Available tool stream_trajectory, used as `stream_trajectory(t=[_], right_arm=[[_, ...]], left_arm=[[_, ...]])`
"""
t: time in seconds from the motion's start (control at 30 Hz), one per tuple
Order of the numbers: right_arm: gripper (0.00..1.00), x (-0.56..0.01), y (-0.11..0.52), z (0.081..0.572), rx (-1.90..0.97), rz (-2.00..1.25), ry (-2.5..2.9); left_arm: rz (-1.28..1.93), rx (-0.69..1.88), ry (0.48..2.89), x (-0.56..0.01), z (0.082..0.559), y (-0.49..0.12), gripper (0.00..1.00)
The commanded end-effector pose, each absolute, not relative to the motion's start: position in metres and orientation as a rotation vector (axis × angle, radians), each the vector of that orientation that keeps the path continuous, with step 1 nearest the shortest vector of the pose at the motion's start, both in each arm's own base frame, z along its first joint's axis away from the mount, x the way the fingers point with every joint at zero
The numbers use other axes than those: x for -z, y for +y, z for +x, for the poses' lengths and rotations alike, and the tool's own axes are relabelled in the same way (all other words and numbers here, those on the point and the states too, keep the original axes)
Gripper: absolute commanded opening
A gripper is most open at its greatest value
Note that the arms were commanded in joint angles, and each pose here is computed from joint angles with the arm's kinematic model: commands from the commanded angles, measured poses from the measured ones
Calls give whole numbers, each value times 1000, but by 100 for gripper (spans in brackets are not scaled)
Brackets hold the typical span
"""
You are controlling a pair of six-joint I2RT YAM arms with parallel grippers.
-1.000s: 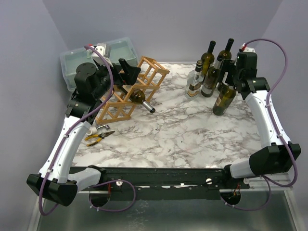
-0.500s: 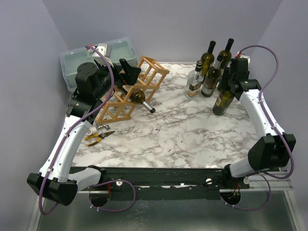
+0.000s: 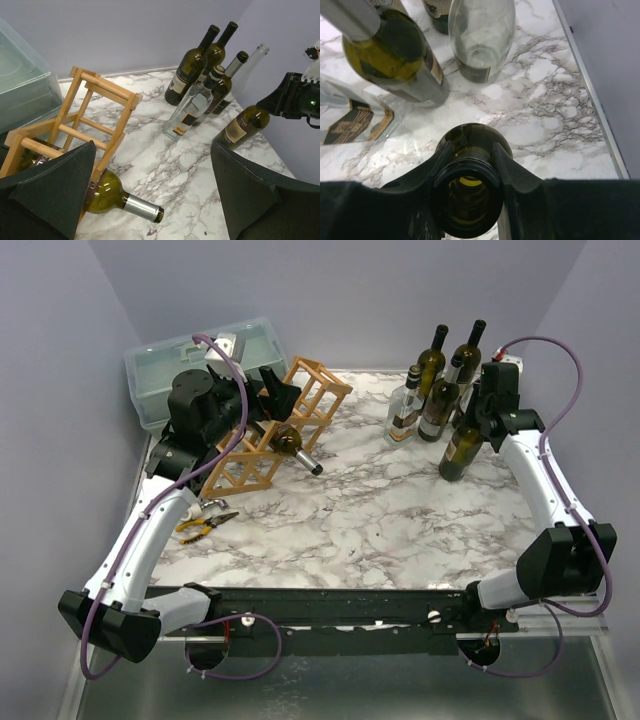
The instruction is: Put the wine bottle on the wine rack
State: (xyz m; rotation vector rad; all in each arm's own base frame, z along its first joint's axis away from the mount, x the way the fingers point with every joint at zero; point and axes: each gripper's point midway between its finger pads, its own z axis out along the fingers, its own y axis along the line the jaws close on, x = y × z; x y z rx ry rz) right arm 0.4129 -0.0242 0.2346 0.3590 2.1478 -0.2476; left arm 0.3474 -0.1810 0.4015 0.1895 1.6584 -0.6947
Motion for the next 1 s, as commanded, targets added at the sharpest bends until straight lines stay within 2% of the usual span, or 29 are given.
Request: stream_trajectory(t=[0.0, 0.33, 0.57, 0.8, 0.97], right_arm=[[1, -249, -4, 400, 121, 299, 2142], [1, -264, 60, 384, -300, 147, 2142], [1, -272, 85, 371, -484, 121, 2114], [1, -279, 107, 358, -656, 98, 2083], [1, -286, 113, 350, -704, 91, 2065]], left_arm=[[234, 711, 1674, -393, 347, -191, 99], [247, 762, 1719, -381, 352, -202, 99], [298, 841, 1746, -374, 349, -220, 99], [398, 968, 1803, -356, 342, -260, 99], [499, 888, 1830, -327, 328, -293, 99]])
